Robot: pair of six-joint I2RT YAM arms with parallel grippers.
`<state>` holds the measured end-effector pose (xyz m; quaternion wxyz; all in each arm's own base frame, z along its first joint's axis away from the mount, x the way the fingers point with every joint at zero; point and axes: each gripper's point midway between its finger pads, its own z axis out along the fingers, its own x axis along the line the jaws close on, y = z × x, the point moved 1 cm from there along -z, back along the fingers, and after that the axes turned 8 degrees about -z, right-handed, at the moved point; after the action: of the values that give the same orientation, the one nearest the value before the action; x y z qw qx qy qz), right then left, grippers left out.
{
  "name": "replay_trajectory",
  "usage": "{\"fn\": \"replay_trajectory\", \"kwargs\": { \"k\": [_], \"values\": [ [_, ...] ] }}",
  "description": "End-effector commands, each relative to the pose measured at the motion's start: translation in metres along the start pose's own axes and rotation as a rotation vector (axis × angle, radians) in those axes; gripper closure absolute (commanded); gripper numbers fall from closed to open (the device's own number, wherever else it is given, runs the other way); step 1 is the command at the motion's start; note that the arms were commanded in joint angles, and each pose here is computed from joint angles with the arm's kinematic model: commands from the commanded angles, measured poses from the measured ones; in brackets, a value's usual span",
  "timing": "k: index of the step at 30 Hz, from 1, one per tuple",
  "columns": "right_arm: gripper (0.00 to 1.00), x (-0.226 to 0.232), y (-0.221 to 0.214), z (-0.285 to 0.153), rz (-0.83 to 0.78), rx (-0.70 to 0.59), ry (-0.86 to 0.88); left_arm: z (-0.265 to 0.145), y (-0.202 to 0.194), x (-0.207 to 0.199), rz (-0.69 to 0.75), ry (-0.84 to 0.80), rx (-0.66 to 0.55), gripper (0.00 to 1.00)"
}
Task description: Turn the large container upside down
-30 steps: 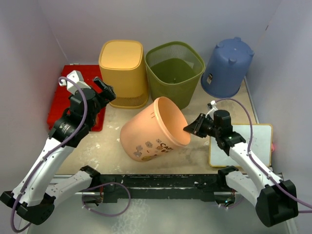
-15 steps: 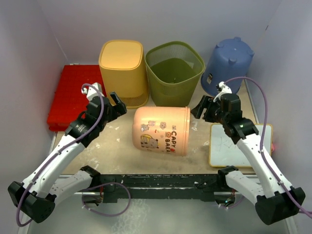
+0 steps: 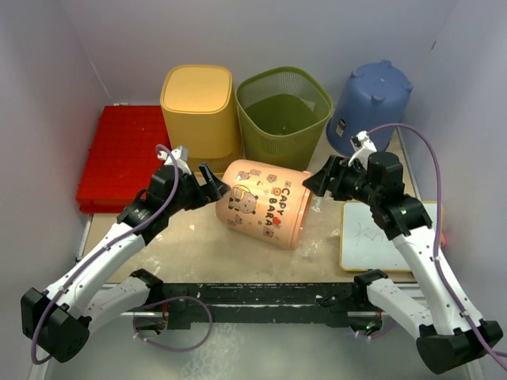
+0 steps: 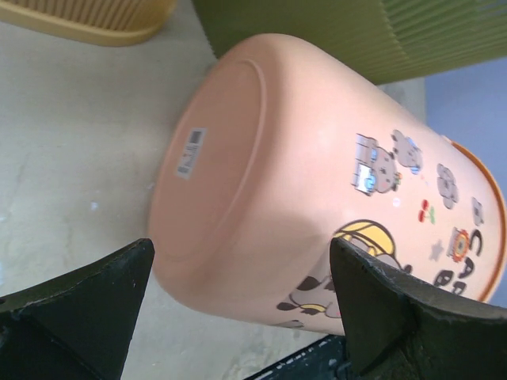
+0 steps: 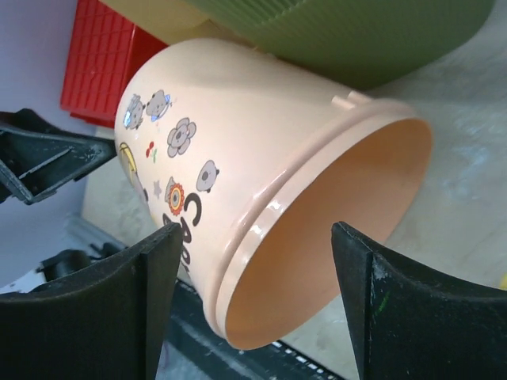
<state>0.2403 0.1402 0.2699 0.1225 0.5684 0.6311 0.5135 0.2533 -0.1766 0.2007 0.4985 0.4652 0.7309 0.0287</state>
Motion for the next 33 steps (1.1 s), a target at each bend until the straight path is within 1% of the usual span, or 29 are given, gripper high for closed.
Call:
{"fn": "replay_trajectory", "kwargs": {
  "k": [1, 6, 8, 12, 16, 18, 22, 26, 30, 33],
  "values": [
    [0.24, 0.017, -0.017, 0.008, 0.170, 0.074, 0.096, 0.004, -0.002, -0.038, 0.000, -0.193, 0.039, 0.11],
    [0.38, 0.011, -0.026, 0.012, 0.195, 0.094, 0.068, 0.014, -0.014, -0.051, 0.002, -0.285, 0.107, 0.11],
    [0.47, 0.012, -0.027, 0.012, 0.196, 0.100, 0.075, 0.016, -0.017, -0.053, 0.004, -0.304, 0.128, 0.11],
    [0.57, 0.013, -0.032, 0.014, 0.215, 0.105, 0.095, 0.014, -0.018, -0.060, 0.011, -0.340, 0.139, 0.11],
    [0.82, 0.018, -0.045, 0.022, 0.264, 0.132, 0.156, 0.008, -0.014, -0.078, -0.002, -0.419, 0.144, 0.12],
    [0.99, 0.021, -0.050, 0.027, 0.293, 0.141, 0.196, 0.004, -0.012, -0.088, -0.008, -0.457, 0.149, 0.11],
    [1.00, 0.028, -0.054, 0.033, 0.336, 0.140, 0.270, -0.005, -0.009, -0.104, -0.022, -0.524, 0.164, 0.11],
    [1.00, 0.036, -0.059, 0.039, 0.376, 0.133, 0.349, -0.021, 0.001, -0.121, -0.019, -0.571, 0.145, 0.11],
    [1.00, 0.048, -0.062, 0.044, 0.402, 0.125, 0.436, -0.040, 0.018, -0.135, 0.053, -0.561, 0.104, 0.11],
    [1.00, 0.067, -0.062, 0.047, 0.397, 0.123, 0.505, -0.059, 0.036, -0.144, 0.123, -0.528, 0.050, 0.11]
  ]
}}
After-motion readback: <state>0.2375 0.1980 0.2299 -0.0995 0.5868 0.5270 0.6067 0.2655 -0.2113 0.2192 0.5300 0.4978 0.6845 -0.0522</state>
